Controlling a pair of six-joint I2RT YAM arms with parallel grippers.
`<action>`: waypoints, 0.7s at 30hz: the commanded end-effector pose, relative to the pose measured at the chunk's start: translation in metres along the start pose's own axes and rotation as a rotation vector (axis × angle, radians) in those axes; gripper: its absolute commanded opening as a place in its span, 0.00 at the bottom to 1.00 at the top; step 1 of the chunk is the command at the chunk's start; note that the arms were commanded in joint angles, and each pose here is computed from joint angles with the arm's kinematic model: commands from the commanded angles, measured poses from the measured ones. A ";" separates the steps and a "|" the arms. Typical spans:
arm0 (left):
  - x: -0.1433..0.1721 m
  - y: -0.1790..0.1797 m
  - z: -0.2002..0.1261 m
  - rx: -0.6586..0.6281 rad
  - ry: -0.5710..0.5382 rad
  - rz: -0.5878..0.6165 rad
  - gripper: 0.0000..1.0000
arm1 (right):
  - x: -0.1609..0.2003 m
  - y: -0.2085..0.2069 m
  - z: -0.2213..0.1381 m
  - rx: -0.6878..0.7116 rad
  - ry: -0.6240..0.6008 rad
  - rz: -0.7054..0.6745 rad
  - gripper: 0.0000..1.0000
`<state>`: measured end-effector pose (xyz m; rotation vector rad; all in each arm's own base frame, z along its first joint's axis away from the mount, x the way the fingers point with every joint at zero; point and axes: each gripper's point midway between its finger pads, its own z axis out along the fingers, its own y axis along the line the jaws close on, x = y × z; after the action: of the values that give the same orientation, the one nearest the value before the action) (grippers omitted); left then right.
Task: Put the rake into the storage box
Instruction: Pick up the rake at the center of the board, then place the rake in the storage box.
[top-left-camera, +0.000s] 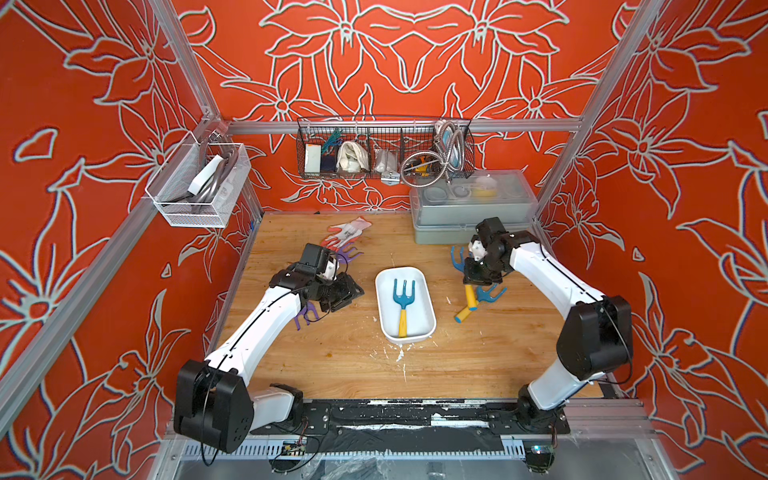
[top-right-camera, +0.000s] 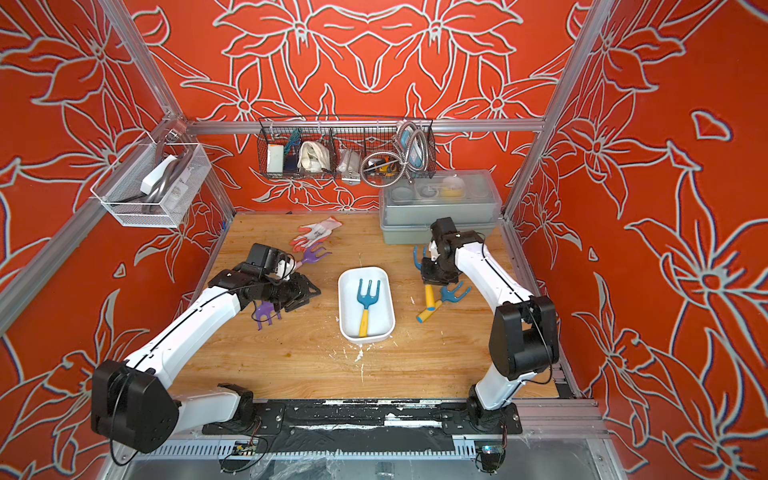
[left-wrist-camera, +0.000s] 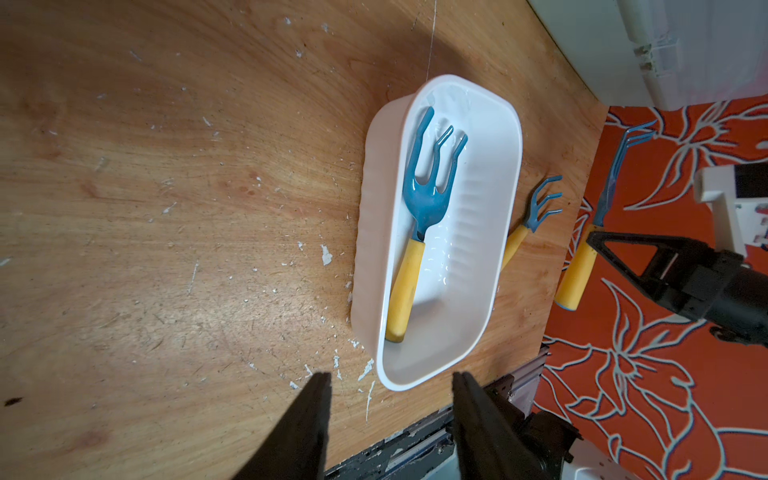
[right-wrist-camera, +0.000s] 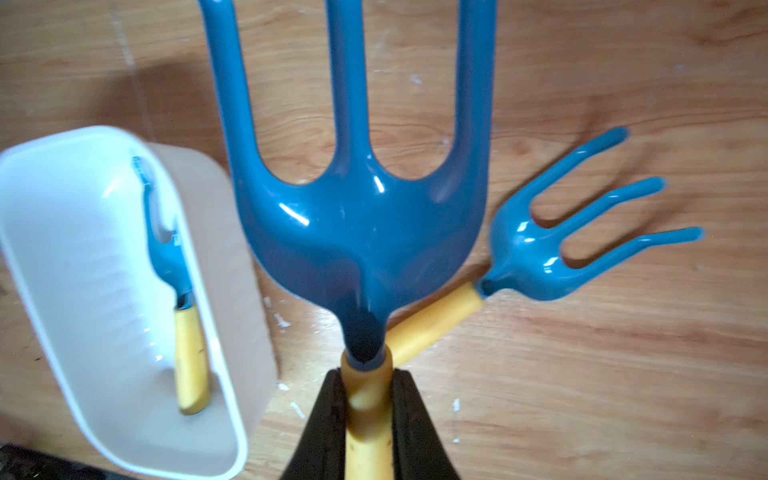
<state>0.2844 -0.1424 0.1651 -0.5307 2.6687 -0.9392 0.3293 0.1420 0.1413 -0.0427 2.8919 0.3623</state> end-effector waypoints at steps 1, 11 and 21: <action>0.008 0.010 -0.004 -0.024 0.002 -0.027 0.50 | 0.007 0.046 -0.012 -0.101 -0.019 0.025 0.00; 0.026 0.023 -0.013 -0.032 -0.008 -0.062 0.50 | 0.042 0.120 -0.001 -0.234 0.005 0.030 0.00; 0.042 0.035 -0.021 -0.038 -0.021 -0.079 0.50 | 0.060 0.135 0.018 -0.196 0.039 -0.033 0.04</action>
<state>0.2368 -0.1274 0.1568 -0.6238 2.6600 -0.9180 0.2668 0.2762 0.1531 -0.1500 2.8667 0.6776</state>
